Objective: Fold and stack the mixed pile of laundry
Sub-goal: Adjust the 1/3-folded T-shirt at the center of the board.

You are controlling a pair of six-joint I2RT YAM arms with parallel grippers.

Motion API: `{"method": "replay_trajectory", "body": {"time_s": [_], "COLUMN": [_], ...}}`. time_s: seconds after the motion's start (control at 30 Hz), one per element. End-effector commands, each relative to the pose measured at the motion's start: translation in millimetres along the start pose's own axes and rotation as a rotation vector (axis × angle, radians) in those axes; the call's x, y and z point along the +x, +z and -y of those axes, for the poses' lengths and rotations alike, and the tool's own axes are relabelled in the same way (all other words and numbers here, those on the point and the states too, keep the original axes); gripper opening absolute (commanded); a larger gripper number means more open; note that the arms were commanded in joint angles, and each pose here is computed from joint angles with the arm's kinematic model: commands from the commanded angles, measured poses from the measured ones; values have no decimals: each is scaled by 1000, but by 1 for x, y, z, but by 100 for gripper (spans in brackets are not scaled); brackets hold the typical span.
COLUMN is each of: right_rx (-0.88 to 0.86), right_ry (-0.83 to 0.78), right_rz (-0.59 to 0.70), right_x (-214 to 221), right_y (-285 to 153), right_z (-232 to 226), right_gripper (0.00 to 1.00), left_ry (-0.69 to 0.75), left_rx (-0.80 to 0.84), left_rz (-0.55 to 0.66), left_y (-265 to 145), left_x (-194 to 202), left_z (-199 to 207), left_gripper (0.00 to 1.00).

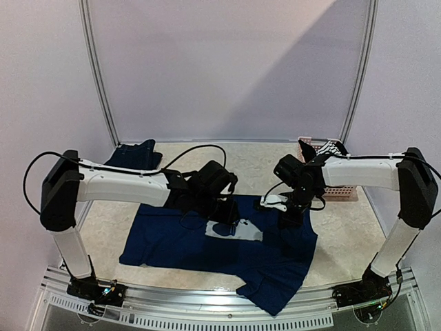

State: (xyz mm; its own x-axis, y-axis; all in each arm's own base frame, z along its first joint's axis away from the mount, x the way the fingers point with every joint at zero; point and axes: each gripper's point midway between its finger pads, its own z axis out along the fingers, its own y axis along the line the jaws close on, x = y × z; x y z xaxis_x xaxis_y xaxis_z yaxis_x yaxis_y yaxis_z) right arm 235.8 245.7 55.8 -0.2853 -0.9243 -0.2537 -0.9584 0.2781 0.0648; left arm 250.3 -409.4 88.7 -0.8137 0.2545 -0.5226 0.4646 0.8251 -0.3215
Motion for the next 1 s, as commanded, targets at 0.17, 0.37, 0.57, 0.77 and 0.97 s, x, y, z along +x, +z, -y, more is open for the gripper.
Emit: {"method": "replay_trajectory", "body": {"time_s": [0.17, 0.37, 0.57, 0.77, 0.97], "right_rx": [-44, -4, 69, 82, 120], "right_ry": [188, 265, 343, 409, 418], "right_rz": [100, 134, 102, 173, 207], "right_x": [0, -14, -9, 2, 23], "right_y": [-12, -11, -6, -48, -83], "right_z": [43, 76, 105, 111, 91], "right_gripper": [1, 6, 24, 30, 31], "left_ry": [68, 143, 309, 549, 607], "left_rx": [42, 64, 61, 96, 108], "left_rz": [4, 23, 24, 10, -59], "left_y": [34, 37, 42, 46, 65], "left_x": [17, 18, 13, 10, 5], "left_z": [40, 51, 67, 85, 103], "left_gripper": [40, 40, 40, 40, 36]}}
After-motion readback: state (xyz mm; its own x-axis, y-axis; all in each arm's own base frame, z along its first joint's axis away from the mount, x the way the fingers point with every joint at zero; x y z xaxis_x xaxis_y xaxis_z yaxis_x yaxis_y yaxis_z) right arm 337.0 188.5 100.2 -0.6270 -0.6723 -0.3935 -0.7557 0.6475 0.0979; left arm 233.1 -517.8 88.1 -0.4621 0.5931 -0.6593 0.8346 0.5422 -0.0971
